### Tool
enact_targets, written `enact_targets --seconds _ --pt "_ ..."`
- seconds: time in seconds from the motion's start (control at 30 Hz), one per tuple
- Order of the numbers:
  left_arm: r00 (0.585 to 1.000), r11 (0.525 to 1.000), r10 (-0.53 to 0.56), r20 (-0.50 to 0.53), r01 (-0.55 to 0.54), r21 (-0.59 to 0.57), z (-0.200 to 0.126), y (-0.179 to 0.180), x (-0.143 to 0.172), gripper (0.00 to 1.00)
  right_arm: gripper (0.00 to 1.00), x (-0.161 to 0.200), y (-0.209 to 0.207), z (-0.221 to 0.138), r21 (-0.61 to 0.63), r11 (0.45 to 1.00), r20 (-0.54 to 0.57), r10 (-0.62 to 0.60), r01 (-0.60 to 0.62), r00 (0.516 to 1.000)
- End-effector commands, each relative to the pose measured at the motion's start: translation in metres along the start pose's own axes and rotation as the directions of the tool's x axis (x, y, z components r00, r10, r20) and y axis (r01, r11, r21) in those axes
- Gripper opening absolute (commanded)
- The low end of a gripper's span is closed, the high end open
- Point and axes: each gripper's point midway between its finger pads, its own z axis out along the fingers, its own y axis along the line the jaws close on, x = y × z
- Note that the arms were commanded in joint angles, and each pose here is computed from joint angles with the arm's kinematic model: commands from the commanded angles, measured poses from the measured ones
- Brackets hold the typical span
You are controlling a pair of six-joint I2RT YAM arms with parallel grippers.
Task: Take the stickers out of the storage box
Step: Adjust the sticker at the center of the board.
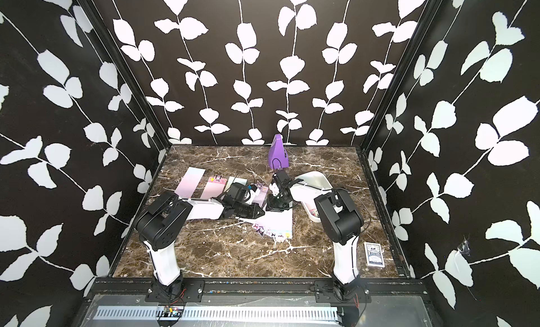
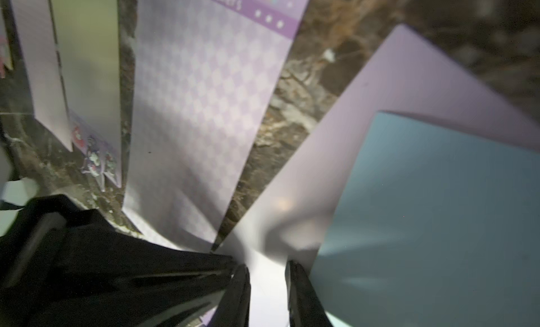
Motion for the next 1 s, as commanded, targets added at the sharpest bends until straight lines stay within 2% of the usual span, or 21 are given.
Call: enact_targets --seconds 0.0,0.37,0.57,0.67,0.97 --pt "1.0 0.999 0.0 -0.018 -0.001 -0.035 0.0 0.008 0.009 0.13 0.26 0.012 -0.024 -0.02 0.102 0.995 -0.02 -0.006 0.008 1.0" --pt "1.0 0.999 0.001 -0.008 -0.001 -0.035 -0.002 0.007 0.007 0.12 0.27 0.023 -0.046 -0.035 0.137 0.99 -0.021 0.024 -0.021 0.999" --pt "1.0 1.0 -0.005 -0.008 0.005 -0.028 0.0 0.007 0.006 0.1 0.27 0.004 -0.006 -0.036 0.043 0.999 0.029 -0.016 0.015 0.999" --pt "1.0 1.0 -0.006 -0.004 0.006 -0.022 0.0 0.005 0.004 0.1 0.27 -0.008 0.006 -0.031 0.03 0.999 0.036 -0.037 0.036 0.999" --pt "1.0 0.999 -0.015 0.001 0.015 -0.033 -0.001 0.009 0.007 0.09 0.28 -0.021 -0.003 -0.003 0.056 0.998 -0.001 -0.022 0.022 1.0"
